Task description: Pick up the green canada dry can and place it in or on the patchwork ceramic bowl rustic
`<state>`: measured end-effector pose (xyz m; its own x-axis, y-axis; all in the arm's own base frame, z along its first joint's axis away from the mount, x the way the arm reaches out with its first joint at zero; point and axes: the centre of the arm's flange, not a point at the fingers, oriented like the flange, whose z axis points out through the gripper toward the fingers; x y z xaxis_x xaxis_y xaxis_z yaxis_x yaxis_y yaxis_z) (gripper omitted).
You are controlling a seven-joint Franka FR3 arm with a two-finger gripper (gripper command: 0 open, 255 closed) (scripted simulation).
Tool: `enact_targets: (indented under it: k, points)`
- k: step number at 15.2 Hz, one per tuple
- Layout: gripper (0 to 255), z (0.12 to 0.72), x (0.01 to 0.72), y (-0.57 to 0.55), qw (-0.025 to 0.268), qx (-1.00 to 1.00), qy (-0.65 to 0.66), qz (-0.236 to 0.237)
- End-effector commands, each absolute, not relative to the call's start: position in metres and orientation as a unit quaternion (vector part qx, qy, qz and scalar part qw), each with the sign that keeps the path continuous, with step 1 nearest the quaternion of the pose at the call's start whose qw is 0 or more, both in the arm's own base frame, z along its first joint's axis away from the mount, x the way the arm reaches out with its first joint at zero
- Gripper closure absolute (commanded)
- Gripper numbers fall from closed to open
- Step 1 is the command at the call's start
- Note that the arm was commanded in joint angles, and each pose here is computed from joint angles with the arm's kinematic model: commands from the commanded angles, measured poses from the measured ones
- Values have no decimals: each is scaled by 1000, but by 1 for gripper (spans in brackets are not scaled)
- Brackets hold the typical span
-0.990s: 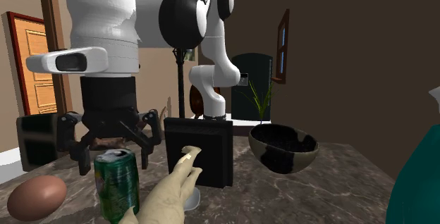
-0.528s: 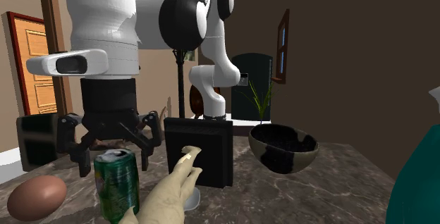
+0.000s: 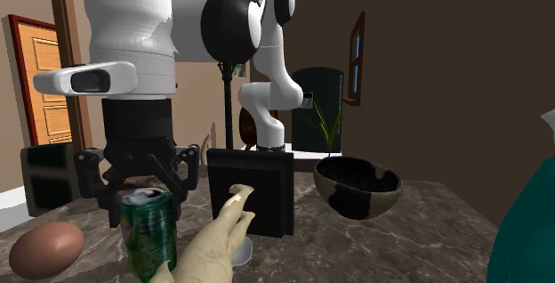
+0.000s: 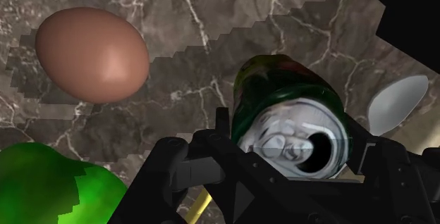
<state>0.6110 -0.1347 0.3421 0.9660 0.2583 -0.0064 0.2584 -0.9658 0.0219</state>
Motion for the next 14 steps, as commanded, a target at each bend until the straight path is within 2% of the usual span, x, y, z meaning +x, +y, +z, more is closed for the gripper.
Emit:
enact_targets:
  k: [1,14]
  points:
    - [255,342,611,-135,12,991,130,-2]
    - [255,405,611,-135,12,991,130,-2]
